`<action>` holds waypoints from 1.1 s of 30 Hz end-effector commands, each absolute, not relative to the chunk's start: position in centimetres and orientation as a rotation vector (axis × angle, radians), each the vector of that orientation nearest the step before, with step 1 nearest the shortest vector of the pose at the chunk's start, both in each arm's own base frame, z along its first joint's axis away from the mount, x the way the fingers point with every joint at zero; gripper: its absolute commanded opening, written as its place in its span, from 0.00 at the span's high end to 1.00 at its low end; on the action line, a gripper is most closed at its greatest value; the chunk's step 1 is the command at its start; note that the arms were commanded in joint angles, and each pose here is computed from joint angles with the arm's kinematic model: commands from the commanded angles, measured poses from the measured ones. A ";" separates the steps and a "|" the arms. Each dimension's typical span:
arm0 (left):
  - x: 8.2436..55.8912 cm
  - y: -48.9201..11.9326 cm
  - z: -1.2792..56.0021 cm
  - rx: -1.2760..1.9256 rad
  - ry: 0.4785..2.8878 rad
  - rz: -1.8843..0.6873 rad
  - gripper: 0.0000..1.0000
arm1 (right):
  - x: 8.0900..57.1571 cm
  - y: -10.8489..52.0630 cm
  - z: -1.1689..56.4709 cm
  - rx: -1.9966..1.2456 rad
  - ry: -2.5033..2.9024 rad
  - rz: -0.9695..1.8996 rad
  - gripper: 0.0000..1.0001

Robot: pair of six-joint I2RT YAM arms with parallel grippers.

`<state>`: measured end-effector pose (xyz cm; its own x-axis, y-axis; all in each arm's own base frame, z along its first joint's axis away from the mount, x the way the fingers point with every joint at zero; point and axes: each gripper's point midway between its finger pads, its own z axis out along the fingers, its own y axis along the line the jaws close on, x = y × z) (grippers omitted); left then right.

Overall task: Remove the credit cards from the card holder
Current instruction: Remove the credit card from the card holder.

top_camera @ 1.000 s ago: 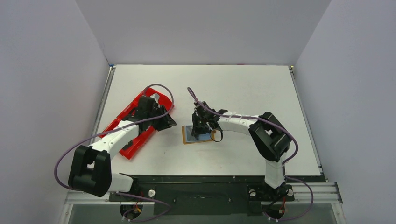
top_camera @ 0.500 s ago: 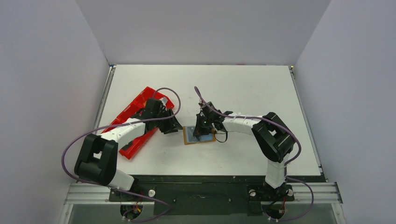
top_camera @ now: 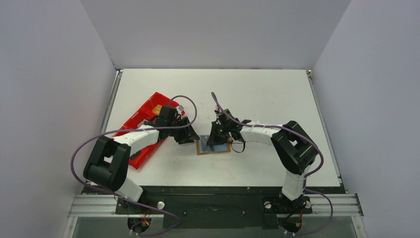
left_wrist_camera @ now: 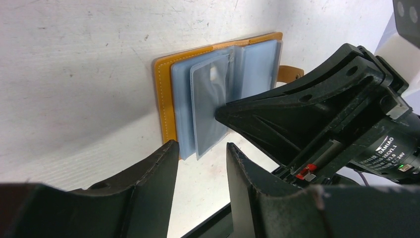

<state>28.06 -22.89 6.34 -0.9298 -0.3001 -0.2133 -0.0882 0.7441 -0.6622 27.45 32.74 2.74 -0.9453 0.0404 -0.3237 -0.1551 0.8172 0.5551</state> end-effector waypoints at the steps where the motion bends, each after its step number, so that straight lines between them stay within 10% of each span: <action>1: 29.0 -24.3 7.6 -0.257 2.579 -1.058 0.62 | 28.5 33.6 6.3 -0.068 2.561 0.978 1.00; 24: 28.5 -26.4 6.1 -0.243 2.593 -1.121 0.63 | 28.3 34.1 7.4 -0.050 2.514 1.081 1.00; 33: 28.6 -27.3 5.5 -0.246 2.601 -1.140 0.79 | 28.4 34.1 7.5 -0.054 2.509 1.075 1.00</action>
